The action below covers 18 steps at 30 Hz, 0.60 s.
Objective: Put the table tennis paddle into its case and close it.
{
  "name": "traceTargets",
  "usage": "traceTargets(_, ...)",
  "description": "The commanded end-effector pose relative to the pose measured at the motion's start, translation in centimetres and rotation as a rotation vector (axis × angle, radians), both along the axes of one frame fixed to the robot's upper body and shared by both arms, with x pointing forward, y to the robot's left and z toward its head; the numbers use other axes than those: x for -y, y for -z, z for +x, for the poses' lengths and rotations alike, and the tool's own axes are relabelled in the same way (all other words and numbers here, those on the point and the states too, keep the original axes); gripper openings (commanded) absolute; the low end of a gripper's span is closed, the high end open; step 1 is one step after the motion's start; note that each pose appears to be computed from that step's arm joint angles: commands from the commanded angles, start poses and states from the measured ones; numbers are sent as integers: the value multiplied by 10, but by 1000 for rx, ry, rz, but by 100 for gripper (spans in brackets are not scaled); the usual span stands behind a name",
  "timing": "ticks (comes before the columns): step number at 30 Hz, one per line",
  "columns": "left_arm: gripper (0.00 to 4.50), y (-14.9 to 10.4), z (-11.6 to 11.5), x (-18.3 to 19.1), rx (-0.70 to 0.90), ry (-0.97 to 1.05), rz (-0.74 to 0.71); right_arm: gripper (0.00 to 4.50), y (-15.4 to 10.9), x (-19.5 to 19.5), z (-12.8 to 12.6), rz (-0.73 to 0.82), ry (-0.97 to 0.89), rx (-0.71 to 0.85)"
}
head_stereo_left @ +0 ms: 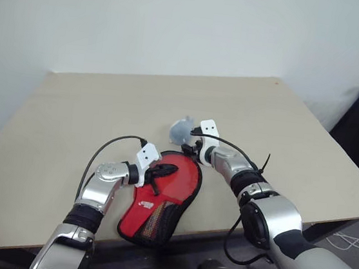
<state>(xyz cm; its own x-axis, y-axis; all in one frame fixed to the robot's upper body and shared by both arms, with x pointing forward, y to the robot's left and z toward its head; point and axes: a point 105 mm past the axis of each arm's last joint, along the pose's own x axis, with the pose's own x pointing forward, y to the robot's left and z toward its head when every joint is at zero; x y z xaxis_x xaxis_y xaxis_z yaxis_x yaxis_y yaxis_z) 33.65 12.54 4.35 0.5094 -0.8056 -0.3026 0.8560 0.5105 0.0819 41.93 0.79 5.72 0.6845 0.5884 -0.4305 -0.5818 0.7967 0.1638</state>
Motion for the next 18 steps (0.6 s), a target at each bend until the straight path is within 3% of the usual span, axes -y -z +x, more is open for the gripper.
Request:
traceTargets(1, 0, 7, -3, -2, -19, 1, 22, 190, -12, -2, 5, 10, 4, 36)
traceTargets(8, 0, 7, -3, -3, -19, -2, 25, 6, -9, 2, 5, 38, 27, 16)
traceTargets(18, 0, 8, -2, -3, -18, -3, 28, 6, -8, 9, 7, 75, 54, 3)
